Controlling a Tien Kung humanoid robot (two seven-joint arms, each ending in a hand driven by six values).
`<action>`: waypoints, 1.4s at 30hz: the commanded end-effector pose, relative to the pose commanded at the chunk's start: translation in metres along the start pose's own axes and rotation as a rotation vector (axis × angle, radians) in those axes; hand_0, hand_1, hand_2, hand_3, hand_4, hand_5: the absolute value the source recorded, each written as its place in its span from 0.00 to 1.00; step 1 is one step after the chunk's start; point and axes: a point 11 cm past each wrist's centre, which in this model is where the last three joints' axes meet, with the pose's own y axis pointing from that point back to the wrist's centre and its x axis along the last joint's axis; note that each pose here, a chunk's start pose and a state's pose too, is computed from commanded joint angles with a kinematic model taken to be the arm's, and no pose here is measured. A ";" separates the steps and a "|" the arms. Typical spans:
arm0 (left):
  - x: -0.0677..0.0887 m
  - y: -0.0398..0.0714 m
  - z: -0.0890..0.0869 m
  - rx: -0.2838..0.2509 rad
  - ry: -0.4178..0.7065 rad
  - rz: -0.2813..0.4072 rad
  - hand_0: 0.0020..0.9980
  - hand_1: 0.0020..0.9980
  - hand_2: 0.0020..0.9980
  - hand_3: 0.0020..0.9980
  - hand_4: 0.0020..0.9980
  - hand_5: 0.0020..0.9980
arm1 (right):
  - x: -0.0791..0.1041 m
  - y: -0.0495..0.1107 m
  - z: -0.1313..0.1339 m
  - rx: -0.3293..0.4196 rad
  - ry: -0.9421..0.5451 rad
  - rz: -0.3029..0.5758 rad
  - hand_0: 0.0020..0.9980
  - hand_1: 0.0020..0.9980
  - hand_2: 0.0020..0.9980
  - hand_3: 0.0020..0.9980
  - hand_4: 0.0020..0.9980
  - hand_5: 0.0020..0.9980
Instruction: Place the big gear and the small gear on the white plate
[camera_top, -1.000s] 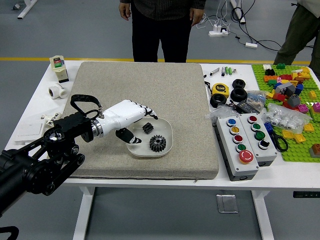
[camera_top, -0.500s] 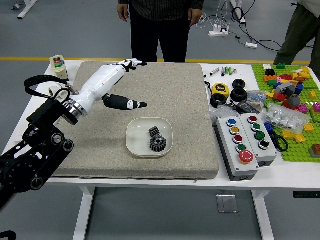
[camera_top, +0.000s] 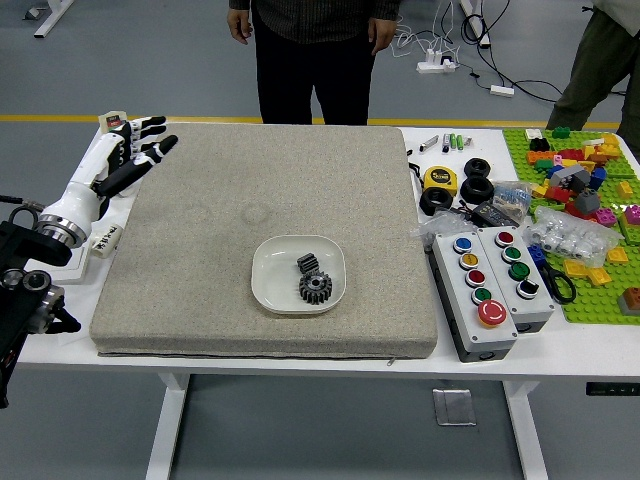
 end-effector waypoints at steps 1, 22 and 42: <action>0.008 0.004 -0.004 0.002 0.048 0.019 0.76 0.83 0.89 0.86 0.95 0.98 | 0.000 0.000 0.001 -0.001 0.000 0.000 0.74 0.79 0.82 0.72 0.90 0.78; 0.047 0.041 -0.033 0.013 0.381 0.158 0.80 0.88 0.93 0.88 0.95 1.00 | -0.002 0.000 0.002 -0.004 -0.005 -0.002 0.74 0.79 0.82 0.72 0.90 0.78; 0.049 0.041 -0.032 0.013 0.375 0.158 0.80 0.88 0.93 0.89 0.94 1.00 | -0.001 0.000 0.000 0.002 -0.004 -0.001 0.74 0.79 0.82 0.72 0.89 0.78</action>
